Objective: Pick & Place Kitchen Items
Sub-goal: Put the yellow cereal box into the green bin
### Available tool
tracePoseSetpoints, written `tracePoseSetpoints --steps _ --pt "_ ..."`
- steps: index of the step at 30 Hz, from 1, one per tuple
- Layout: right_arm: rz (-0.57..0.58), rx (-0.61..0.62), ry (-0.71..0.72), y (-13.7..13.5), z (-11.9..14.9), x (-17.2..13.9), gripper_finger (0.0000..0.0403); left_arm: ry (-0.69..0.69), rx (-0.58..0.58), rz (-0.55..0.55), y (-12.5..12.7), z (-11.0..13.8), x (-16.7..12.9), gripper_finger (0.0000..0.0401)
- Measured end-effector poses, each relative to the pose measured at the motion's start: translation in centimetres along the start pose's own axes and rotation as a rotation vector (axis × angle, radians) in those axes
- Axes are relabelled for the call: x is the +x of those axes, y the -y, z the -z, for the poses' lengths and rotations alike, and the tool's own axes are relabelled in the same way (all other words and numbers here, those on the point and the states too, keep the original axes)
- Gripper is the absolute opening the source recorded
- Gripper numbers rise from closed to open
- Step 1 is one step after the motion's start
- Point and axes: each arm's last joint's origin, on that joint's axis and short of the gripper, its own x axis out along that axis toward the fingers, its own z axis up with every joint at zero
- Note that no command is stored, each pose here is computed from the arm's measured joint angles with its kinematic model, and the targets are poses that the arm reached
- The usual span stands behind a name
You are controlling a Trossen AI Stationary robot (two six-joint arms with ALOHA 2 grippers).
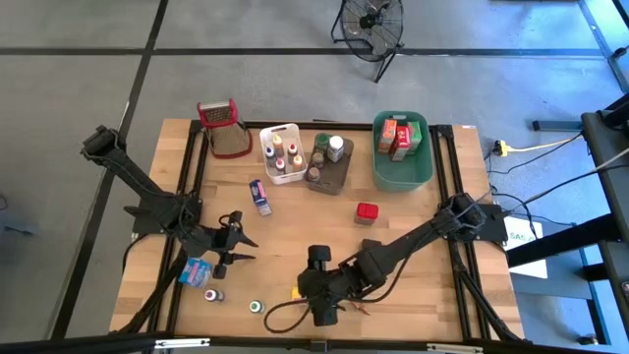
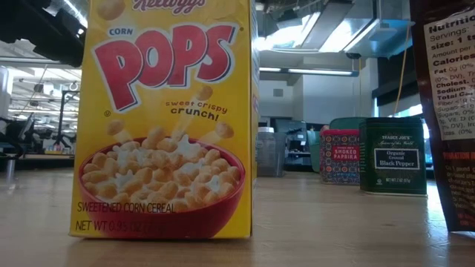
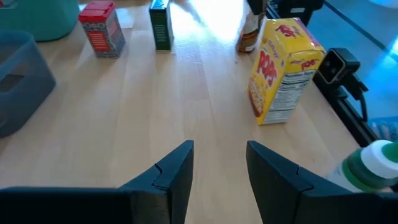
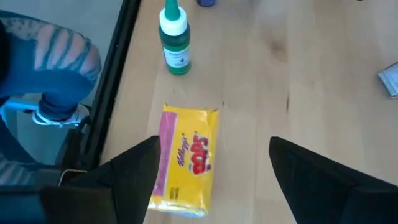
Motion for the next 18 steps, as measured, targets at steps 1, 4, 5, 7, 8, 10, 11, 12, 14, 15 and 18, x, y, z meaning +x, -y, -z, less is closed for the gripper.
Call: tracePoseSetpoints --steps 1,4,5,7,8,10,11,12,14,15,18 --pt "-0.001 0.003 0.003 0.0 0.1 0.2 0.0303 -0.003 0.0 0.01 0.0 0.0 0.0 0.0143" --pt "-0.006 0.008 0.013 0.0 0.6 0.9 0.0303 -0.006 0.0 0.016 0.0 0.0 0.0 0.0143" --pt "-0.014 0.011 0.021 -0.1 0.6 1.0 0.0303 -0.006 0.001 0.016 0.0 0.0 0.0 0.0143" --pt "-0.043 0.012 0.021 -0.2 0.6 1.0 0.0303 -0.006 0.004 0.016 0.0 0.0 0.0 0.0143" --pt "-0.056 0.011 0.013 -0.2 0.6 1.0 0.0303 -0.006 0.007 0.016 0.0 0.0 0.0 0.0143" --pt "-0.068 0.011 0.009 -0.2 0.7 1.1 0.0303 -0.006 0.009 0.016 0.0 0.0 0.0 0.0143" --pt "-0.07 0.012 0.015 -0.3 0.6 1.0 0.0303 -0.006 0.009 0.016 0.0 0.0 0.0 0.0143" --pt "-0.072 0.014 0.022 -0.3 0.5 1.0 0.0303 -0.006 0.009 0.016 0.0 0.0 0.0 0.0143" --pt "-0.072 0.014 0.021 -0.3 0.5 1.0 0.0303 -0.006 0.009 0.015 0.0 0.0 0.0 0.0143" --pt "-0.072 0.013 0.019 -0.3 0.5 1.0 0.0303 -0.005 0.009 0.014 0.0 0.0 0.0 0.0143" --pt "-0.072 0.014 0.02 -0.3 0.6 1.3 0.0303 -0.004 0.009 0.01 0.0 0.0 0.0 0.0143"
